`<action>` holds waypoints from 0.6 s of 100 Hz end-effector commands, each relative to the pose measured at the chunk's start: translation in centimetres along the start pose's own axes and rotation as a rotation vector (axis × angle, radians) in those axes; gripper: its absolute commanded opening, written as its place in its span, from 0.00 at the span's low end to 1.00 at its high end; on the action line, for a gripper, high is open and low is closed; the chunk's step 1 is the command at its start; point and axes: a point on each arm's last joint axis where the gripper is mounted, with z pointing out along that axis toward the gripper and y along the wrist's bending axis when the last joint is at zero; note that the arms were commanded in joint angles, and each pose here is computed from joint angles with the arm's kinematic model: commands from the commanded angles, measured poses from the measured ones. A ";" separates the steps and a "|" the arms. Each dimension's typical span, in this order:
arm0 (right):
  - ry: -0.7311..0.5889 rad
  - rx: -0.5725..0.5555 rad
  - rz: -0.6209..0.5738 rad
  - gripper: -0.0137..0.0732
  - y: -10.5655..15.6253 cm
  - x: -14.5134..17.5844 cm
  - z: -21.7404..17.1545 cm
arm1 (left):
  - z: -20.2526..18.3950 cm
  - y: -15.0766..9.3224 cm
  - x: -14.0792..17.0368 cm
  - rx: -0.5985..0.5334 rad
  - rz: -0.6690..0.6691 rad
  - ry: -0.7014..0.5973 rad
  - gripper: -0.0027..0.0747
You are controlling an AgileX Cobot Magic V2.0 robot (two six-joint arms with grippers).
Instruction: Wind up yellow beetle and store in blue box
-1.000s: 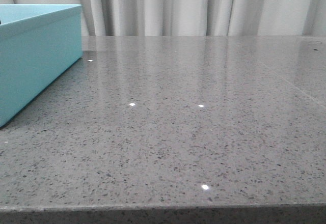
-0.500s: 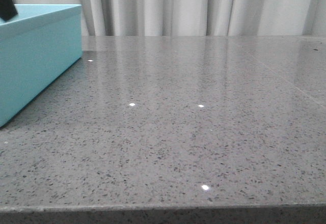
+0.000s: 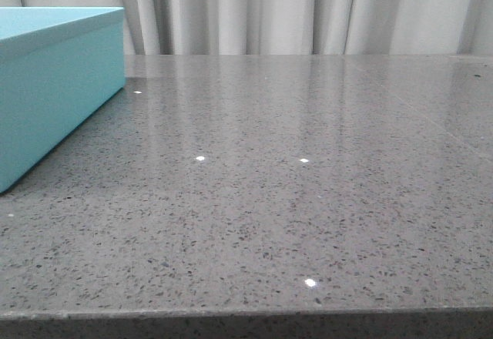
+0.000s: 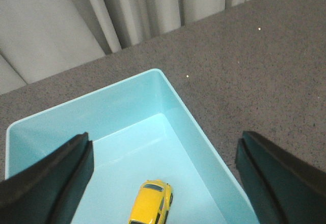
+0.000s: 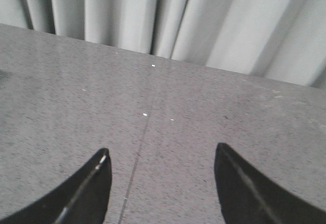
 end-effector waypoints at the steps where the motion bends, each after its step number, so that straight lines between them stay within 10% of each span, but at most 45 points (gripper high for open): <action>1: -0.094 0.029 -0.054 0.67 -0.6 -0.5 -0.6 | -2.6 -0.7 0.6 -0.060 -0.038 -0.171 0.75; 60: -0.236 -0.048 -0.121 0.67 -2.2 10.1 -3.0 | -7.8 -5.4 16.6 -0.085 -0.159 -0.423 0.73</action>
